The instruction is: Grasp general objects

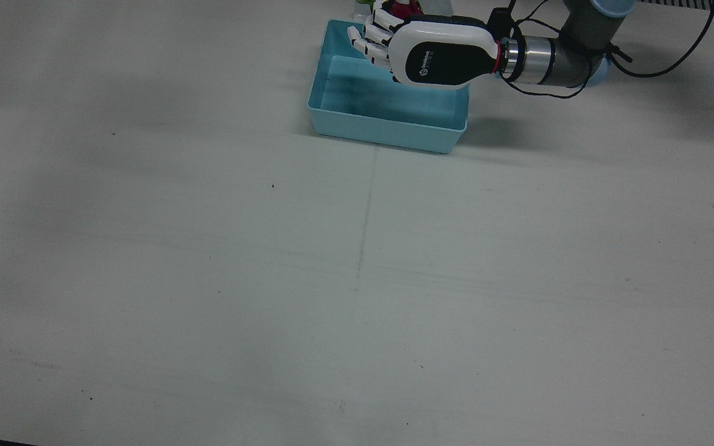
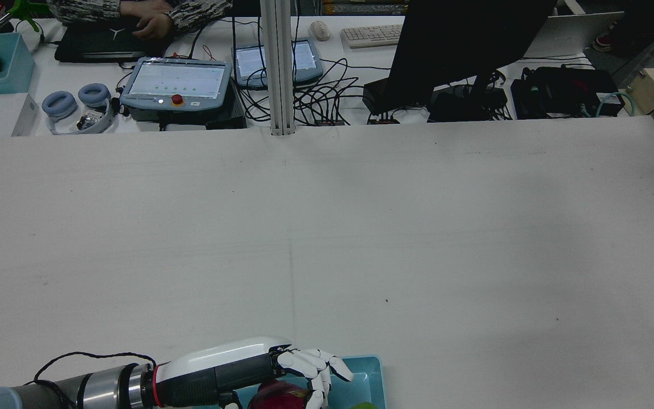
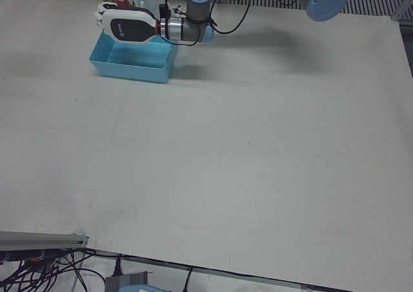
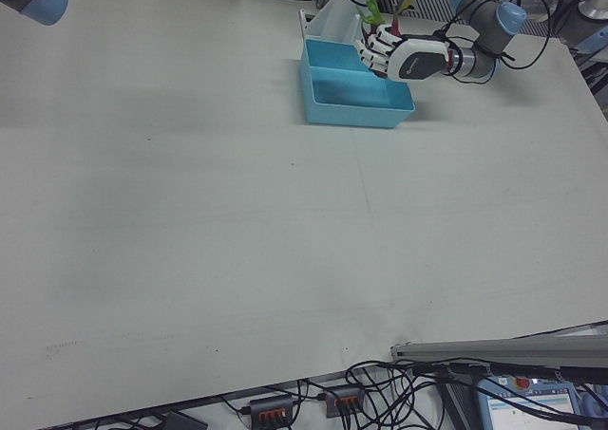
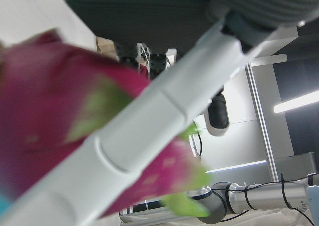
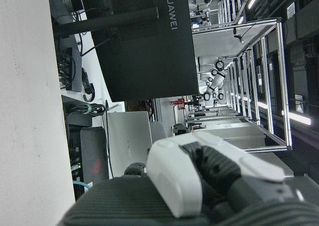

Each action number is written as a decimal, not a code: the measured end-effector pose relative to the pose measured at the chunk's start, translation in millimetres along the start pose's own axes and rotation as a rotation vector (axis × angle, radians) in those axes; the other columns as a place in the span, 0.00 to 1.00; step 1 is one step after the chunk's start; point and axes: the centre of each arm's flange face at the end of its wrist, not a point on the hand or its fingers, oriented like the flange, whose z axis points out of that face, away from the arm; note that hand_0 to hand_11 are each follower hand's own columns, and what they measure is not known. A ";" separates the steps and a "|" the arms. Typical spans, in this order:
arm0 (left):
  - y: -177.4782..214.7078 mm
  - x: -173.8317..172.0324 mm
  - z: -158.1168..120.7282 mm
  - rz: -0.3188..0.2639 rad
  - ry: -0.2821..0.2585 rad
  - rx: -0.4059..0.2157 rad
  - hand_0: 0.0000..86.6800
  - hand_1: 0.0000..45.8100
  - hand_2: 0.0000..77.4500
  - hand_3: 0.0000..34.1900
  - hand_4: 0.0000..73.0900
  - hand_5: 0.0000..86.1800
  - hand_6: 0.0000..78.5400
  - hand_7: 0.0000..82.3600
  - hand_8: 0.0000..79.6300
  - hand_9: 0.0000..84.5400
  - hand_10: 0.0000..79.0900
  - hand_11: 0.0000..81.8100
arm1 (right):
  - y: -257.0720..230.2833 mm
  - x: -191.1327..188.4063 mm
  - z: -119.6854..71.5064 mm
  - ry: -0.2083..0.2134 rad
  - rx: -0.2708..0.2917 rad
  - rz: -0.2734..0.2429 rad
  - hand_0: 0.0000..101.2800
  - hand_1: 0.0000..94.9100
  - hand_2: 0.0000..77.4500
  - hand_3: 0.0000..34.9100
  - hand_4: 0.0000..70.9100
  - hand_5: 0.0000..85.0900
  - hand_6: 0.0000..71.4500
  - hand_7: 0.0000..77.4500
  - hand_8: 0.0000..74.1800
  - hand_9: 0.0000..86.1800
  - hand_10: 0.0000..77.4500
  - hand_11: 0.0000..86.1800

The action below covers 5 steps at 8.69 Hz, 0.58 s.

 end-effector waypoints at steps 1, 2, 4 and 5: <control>-4.5 -3.6 -12.5 0.001 -0.001 0.013 0.93 0.00 0.00 0.00 0.16 0.54 0.22 0.70 0.01 0.21 0.32 0.39 | 0.1 0.0 0.1 0.000 0.000 0.000 0.00 1.00 1.00 0.00 0.00 0.00 0.00 0.00 0.00 0.01 0.00 0.01; -7.3 -5.7 -21.3 0.003 0.001 0.021 0.93 0.00 0.00 0.05 0.13 0.40 0.02 0.58 0.01 0.04 0.32 0.26 | 0.1 0.0 0.1 0.000 0.000 0.000 0.00 1.00 1.00 0.00 0.00 0.00 0.00 0.00 0.00 0.01 0.00 0.01; -9.2 -5.4 -27.9 0.004 0.010 0.025 0.93 0.00 0.00 0.05 0.13 0.18 0.00 0.23 0.01 0.01 0.32 0.01 | 0.1 0.0 0.1 0.000 0.000 0.000 0.00 1.00 1.00 0.00 0.00 0.00 0.00 0.00 0.00 0.01 0.00 0.01; -12.4 -0.5 -30.4 0.011 0.016 0.031 0.93 0.00 0.00 0.05 0.13 0.28 0.00 0.17 0.01 0.01 0.33 0.01 | 0.1 0.0 0.1 0.000 0.000 0.000 0.00 1.00 1.00 0.00 0.00 0.00 0.00 0.00 0.00 0.01 0.00 0.01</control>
